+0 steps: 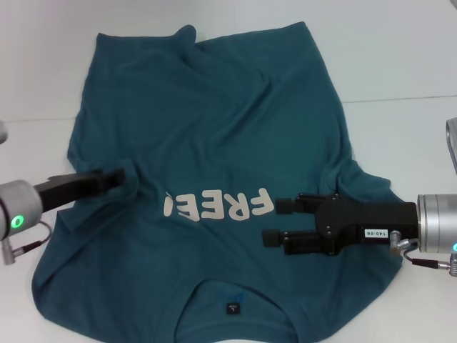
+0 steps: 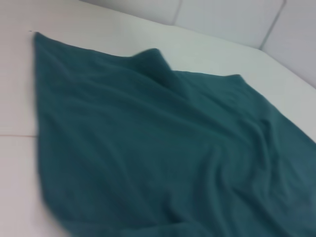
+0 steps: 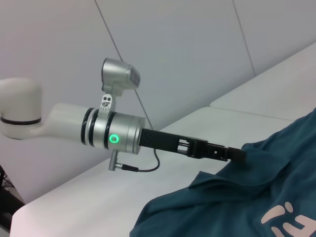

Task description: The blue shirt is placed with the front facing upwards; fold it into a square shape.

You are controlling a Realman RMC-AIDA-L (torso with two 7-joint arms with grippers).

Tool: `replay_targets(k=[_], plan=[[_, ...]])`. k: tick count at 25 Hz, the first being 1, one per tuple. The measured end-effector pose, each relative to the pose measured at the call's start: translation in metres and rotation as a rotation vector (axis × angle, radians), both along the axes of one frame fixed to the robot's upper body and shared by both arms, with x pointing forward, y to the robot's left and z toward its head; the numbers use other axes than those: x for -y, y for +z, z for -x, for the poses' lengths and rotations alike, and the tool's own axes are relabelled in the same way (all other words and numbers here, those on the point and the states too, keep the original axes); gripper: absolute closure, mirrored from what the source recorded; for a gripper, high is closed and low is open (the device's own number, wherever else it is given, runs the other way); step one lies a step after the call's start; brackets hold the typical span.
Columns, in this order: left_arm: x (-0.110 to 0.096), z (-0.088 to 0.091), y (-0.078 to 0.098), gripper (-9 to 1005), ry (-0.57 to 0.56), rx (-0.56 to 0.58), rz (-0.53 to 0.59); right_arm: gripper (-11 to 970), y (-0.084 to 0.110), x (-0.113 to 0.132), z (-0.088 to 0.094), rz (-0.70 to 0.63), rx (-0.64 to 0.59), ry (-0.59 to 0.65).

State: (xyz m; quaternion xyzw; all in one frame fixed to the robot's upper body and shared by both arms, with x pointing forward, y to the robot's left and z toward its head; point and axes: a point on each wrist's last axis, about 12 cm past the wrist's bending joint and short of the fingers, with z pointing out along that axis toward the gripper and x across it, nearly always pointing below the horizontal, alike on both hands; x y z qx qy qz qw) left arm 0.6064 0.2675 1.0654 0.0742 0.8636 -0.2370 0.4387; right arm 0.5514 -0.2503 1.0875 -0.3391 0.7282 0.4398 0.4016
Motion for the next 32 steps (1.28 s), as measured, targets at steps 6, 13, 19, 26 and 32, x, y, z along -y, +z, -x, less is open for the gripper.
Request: replay_targets(k=[6, 13, 19, 26, 32], plan=[[-0.025, 0.016, -0.001, 381, 0.043, 0.013, -0.020, 74, 0.001, -0.001, -0.001, 0.000, 0.002, 0.002], [-0.037, 0.030, 0.004, 210, -0.037, 0.061, -0.080, 73, 0.000, -0.001, 0.000, -0.001, -0.001, 0.001], [-0.039, 0.043, 0.004, 118, -0.163, 0.148, -0.185, 73, -0.003, 0.000, 0.003, -0.005, -0.010, -0.003], [-0.038, 0.051, -0.006, 118, -0.230, 0.197, -0.262, 73, -0.006, 0.001, 0.004, -0.010, -0.020, -0.015], [-0.043, 0.054, -0.010, 118, -0.230, 0.218, -0.308, 73, -0.006, 0.001, 0.004, -0.016, -0.026, -0.022]])
